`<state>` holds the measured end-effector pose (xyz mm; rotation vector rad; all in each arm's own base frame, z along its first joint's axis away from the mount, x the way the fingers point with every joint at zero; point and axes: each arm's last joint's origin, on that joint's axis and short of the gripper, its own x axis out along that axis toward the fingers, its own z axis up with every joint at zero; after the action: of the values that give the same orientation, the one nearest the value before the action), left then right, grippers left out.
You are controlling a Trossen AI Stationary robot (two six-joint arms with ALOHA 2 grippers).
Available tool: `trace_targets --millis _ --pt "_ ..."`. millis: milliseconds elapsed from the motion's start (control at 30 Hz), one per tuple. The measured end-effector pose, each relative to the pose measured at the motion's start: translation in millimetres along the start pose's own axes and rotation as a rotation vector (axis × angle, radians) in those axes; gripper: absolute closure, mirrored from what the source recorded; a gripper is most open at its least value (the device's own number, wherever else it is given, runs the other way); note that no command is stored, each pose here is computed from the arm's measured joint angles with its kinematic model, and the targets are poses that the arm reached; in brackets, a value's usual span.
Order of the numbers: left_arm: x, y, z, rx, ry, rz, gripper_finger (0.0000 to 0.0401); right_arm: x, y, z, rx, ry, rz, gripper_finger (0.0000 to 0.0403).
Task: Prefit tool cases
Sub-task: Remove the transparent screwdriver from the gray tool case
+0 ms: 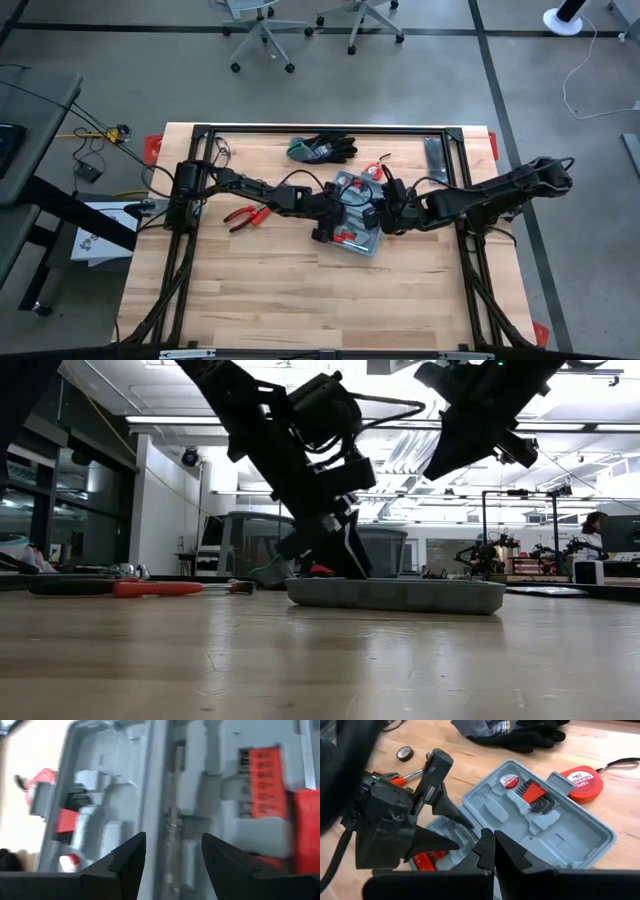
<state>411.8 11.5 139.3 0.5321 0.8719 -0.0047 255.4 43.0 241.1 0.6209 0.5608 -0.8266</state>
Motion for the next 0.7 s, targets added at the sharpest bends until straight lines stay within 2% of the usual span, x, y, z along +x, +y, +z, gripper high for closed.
trace_targets --millis 200,400,700 --pt "0 2 4 -0.012 -0.059 -0.003 0.0214 0 0 0 0.004 0.0 0.0 0.0402" --pt "7 -2 -5 -0.001 0.009 -0.037 0.0214 0 0 0 0.004 0.0 0.001 0.0402" --pt "14 -2 -5 -0.039 0.009 0.022 0.0214 0 0 0 0.025 -0.001 0.002 0.0402"
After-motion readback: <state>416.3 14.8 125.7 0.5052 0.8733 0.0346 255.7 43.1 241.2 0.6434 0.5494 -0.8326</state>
